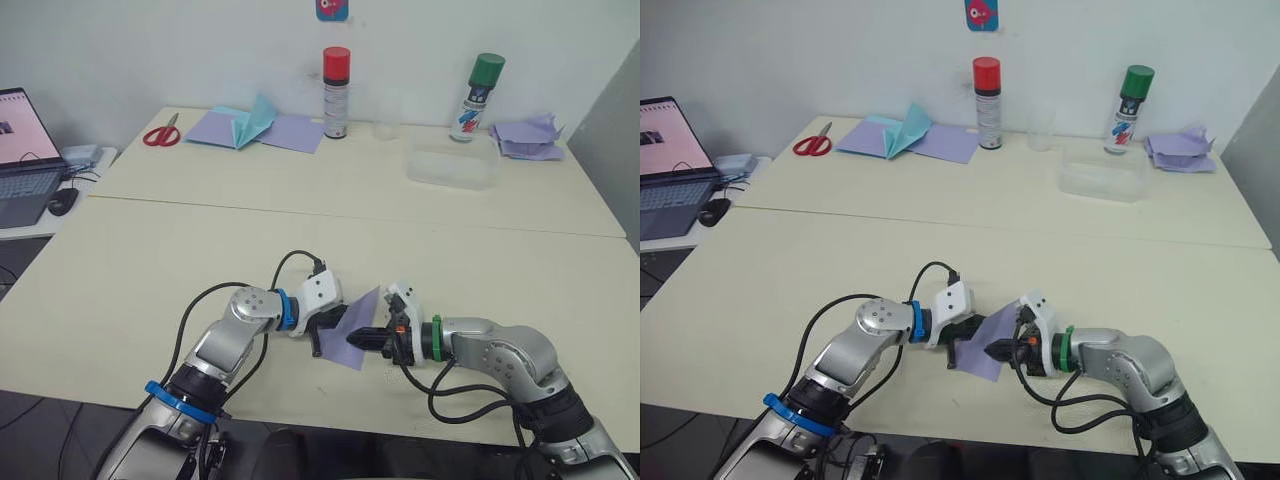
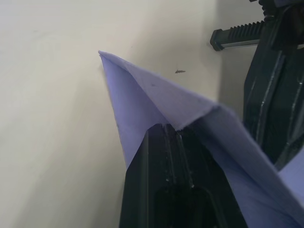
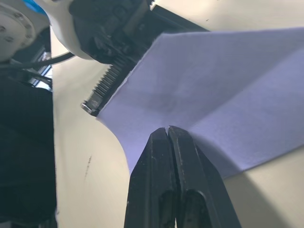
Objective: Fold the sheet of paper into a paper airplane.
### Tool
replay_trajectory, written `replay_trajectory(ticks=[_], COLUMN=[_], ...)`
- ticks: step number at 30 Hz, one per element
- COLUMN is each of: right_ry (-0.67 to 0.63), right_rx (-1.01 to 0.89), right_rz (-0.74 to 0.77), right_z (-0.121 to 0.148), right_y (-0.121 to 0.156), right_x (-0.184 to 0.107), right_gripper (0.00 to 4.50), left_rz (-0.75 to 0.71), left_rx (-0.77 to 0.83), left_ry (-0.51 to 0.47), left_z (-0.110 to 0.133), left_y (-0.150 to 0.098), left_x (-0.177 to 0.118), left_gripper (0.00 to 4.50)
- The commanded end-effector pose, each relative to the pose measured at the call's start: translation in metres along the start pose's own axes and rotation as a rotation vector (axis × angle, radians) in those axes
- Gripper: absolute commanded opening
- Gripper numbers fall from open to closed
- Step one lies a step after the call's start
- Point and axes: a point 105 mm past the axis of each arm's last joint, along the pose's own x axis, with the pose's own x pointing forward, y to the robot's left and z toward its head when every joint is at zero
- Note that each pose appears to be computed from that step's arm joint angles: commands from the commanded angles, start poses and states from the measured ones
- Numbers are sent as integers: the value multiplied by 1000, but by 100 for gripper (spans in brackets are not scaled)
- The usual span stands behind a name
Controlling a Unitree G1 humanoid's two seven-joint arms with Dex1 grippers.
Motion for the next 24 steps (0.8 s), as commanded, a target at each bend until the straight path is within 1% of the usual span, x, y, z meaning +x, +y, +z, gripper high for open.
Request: replay_trajectory(ticks=[1,3,5,7,8,9,11,13,17,19,20,24], right_ry=[-4,-2,-2,-3,-3,-2,-3,-3,-4,-5,-6,-21], right_rx=[-35,-42,-45,-47,-49,-51,-51,-51,-55,-56,-58,-73], right_rz=[-50,-62,-63,-63,-67,-69,-71,-70,-68,-67,-68,-67], right_z=[1,-1,-1,-1,-1,-2,-1,-1,1,2,2,4], right_y=[-10,-13,-13,-13,-14,-14,-15,-15,-15,-14,-14,-12], right_x=[2,3,4,4,3,3,2,1,0,0,-1,-5], right_gripper=[1,1,1,1,1,1,1,1,1,1,1,1], left_rz=[28,84,114,136,146,151,141,115,90,80,70,37], left_rx=[-40,-29,-28,-41,-45,-48,-71,-67,-58,-56,-32,-7], left_ry=[76,77,67,23,-15,-40,-130,-162,-148,-105,-61,25], left_z=[-14,-4,3,15,25,31,50,57,52,42,32,9], left_y=[11,28,37,42,45,46,44,38,27,20,16,6], left_x=[-18,-36,-46,-54,-57,-59,-57,-49,-29,-17,-12,-5], left_gripper=[0,0,0,0,0,0,0,0,0,0,0,0])
